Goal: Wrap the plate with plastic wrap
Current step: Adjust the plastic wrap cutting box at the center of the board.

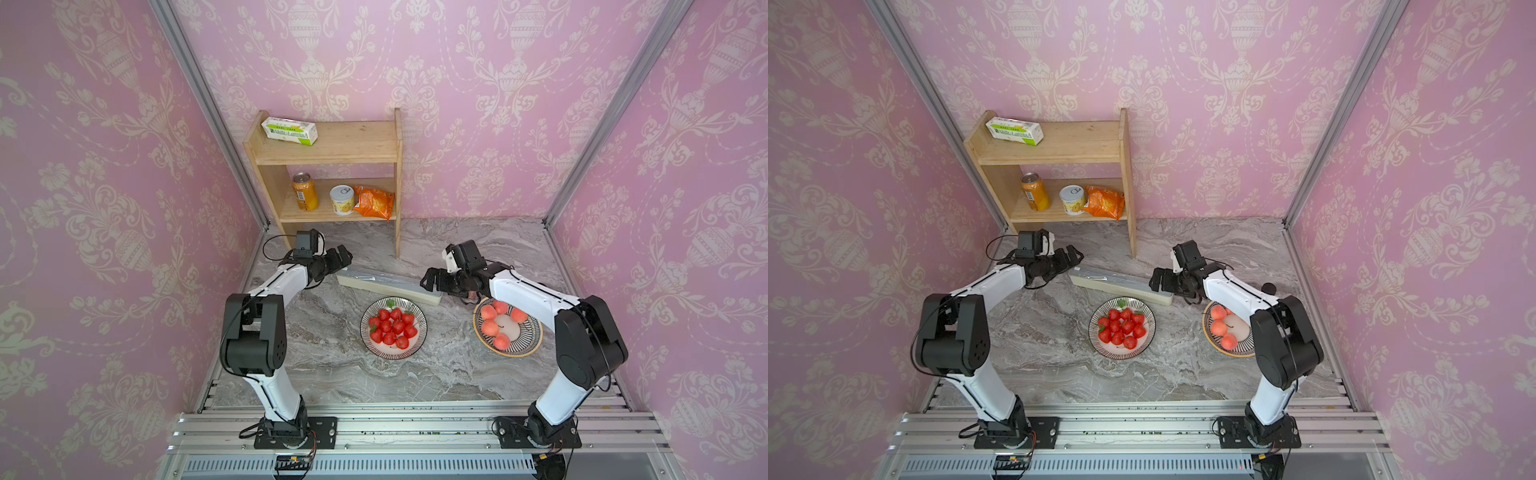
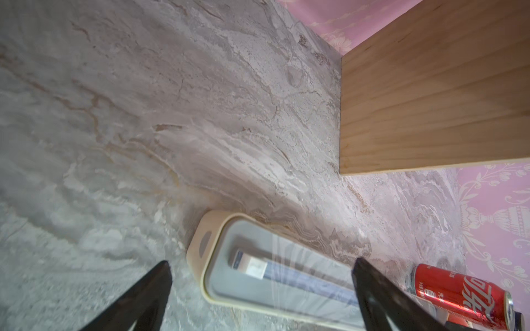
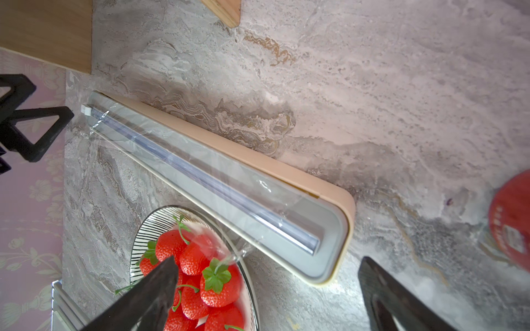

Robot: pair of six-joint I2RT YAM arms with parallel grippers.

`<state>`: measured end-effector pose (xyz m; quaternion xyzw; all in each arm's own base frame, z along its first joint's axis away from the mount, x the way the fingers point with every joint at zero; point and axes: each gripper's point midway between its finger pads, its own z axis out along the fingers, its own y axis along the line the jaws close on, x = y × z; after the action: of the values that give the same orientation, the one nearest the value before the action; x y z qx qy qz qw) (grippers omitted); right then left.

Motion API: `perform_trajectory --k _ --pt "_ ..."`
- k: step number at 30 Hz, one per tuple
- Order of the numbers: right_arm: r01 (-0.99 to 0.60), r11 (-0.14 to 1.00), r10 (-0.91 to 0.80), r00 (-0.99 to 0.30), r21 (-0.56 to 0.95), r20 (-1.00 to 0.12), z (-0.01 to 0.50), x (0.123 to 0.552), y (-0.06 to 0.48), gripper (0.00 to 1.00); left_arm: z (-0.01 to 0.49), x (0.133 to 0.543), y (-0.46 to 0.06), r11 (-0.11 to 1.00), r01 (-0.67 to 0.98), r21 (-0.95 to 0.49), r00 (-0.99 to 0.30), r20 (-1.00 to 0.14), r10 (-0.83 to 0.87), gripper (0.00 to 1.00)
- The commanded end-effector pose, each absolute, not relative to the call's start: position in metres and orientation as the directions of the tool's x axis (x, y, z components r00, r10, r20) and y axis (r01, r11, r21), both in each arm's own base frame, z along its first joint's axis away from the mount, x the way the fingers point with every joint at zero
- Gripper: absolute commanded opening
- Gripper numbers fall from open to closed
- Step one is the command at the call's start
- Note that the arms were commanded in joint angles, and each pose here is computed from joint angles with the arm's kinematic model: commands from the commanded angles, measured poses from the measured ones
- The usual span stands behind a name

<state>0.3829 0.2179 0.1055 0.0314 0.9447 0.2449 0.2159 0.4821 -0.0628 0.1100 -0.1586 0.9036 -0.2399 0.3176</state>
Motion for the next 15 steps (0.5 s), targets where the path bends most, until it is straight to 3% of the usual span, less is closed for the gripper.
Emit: perform_trajectory --k 1,7,15 --pt "0.033 0.856 0.238 -0.911 0.516 -0.336 0.099 0.373 0.215 1.00 0.106 0.502 -0.066 0.847 -0.055 -0.529 -0.761 -0.528 -0.378 0.99" --pt "0.045 0.836 0.256 -0.914 0.546 -0.316 0.090 0.371 0.219 1.00 0.089 0.515 -0.087 0.791 -0.020 -0.611 -0.801 -0.464 -0.379 0.99" --pt "-0.031 0.806 0.211 -0.918 0.591 -0.335 0.103 0.386 0.238 1.00 0.098 0.479 -0.097 0.747 -0.018 -0.665 -0.802 -0.436 -0.408 0.99"
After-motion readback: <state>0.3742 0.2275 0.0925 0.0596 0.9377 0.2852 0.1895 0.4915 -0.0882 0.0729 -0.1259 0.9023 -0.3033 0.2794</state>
